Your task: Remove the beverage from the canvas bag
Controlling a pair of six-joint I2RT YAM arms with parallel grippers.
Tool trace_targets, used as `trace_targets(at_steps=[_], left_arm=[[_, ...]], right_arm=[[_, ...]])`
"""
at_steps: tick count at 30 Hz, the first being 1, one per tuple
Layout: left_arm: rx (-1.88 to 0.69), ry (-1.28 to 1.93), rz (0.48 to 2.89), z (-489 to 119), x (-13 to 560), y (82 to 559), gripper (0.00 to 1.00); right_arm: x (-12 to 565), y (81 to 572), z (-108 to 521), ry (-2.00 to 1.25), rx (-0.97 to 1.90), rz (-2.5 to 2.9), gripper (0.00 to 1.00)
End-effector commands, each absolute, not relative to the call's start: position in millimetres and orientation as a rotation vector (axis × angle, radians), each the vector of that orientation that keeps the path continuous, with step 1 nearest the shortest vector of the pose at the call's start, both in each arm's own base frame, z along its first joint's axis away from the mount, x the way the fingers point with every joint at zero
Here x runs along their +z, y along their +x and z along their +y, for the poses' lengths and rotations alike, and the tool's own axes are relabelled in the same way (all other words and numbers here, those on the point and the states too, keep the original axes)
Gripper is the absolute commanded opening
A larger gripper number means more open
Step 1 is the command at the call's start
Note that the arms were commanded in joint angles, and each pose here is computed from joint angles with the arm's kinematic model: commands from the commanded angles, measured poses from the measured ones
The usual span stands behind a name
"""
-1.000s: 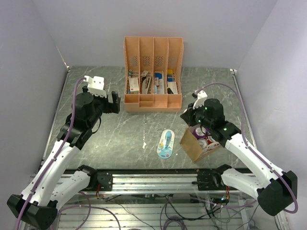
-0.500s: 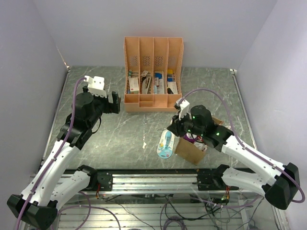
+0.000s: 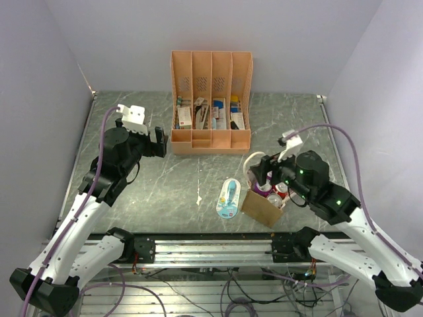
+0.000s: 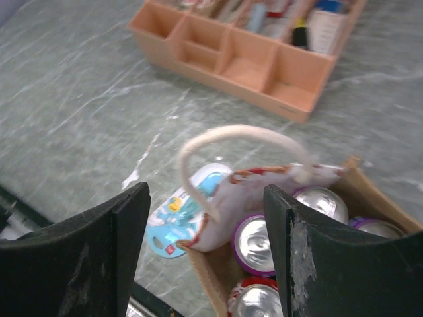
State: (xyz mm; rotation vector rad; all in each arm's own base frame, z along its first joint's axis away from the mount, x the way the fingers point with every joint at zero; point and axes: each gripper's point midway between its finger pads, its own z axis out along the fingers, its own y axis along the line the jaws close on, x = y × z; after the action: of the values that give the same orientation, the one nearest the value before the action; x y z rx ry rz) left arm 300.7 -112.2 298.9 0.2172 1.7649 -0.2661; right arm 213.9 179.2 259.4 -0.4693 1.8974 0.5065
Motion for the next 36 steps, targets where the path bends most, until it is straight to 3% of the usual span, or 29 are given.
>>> trace_targets(at_steps=[1, 5, 9, 18, 36], left_arm=[[-0.300, 0.224, 1.719, -115, 313, 300, 0.98], [-0.301, 0.224, 1.720, -115, 313, 300, 0.98], [-0.298, 0.224, 1.722, -115, 312, 300, 0.98], [-0.291, 0.221, 1.728, -114, 310, 301, 0.98], [-0.281, 0.217, 1.736, -113, 309, 302, 0.98]], right_arm=[[272, 228, 111, -0.112, 0.213, 1.903, 0.69], [263, 225, 54, 0.212, -0.029, 1.911, 0.69], [246, 219, 40, 0.376, -0.087, 1.942, 0.68], [193, 226, 72, 0.317, -0.052, 2.105, 0.64], [157, 266, 88, 0.183, -0.037, 2.276, 0.63]])
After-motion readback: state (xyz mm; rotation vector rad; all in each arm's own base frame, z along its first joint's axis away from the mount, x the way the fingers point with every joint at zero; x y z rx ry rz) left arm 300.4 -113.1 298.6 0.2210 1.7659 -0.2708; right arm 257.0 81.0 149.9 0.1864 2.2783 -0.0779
